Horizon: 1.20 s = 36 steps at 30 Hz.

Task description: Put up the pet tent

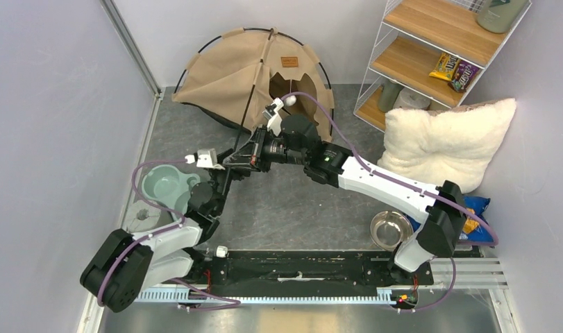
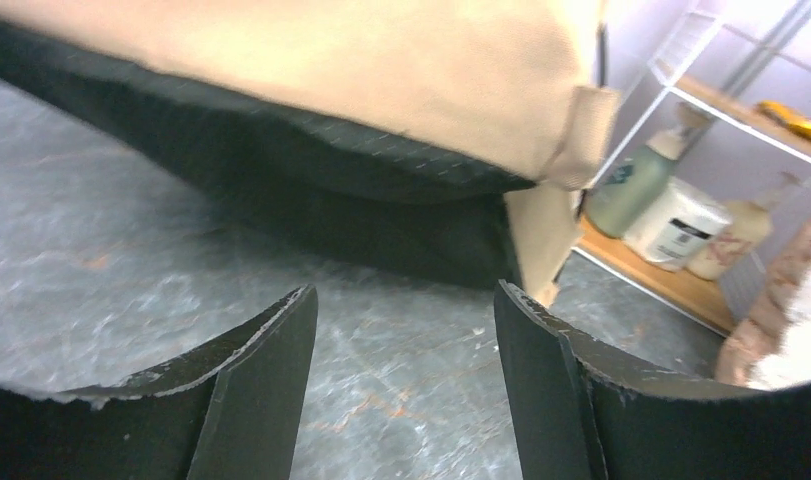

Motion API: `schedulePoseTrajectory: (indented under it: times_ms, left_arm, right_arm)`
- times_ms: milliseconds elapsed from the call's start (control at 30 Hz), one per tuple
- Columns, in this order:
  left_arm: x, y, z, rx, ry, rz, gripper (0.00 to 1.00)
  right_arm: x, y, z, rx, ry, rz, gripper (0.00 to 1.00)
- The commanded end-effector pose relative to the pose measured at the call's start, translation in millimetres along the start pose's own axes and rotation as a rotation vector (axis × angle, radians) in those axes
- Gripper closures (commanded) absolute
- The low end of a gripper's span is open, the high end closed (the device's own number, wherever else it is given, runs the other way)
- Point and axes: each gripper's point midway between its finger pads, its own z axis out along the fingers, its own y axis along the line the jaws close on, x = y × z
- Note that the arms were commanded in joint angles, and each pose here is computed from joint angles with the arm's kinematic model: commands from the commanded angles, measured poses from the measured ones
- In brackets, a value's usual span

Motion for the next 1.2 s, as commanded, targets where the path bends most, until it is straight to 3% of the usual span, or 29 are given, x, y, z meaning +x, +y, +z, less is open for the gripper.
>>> schedulePoseTrajectory:
  times_ms: [0,233,500,800,1033,1167]
  left_arm:
    - [-44.1,-38.2,16.7,0.180,-0.137,0.016,0.28]
    - [-53.0,-54.6,30.3,0.287,-0.147,0.046,0.29]
    - [-56.4,-58.2,46.5,0.286,-0.145,0.053,0.36]
    - [-49.3,-56.6,61.9,0.251,-0.089,0.064,0.56]
    - [-37.7,-54.1,65.2,0.244,-0.049,0.086,0.52]
    - [-31.3,-53.9,68.9,0.247,-0.027,0.098,0.58]
  right_arm:
    - [-7.3,35.1,0.5,-0.135,0.013,0.014,1.00]
    - [-8.4,38.7,1.8,-0.151,0.024,0.027,1.00]
    - [-12.0,37.4,2.8,-0.150,0.017,0.019,1.00]
    - [-13.5,38.3,3.3,-0.154,0.012,0.019,1.00]
    - [-14.4,41.6,3.9,-0.162,0.011,0.016,1.00]
    - [-15.6,40.0,5.2,-0.159,0.008,0.016,1.00]
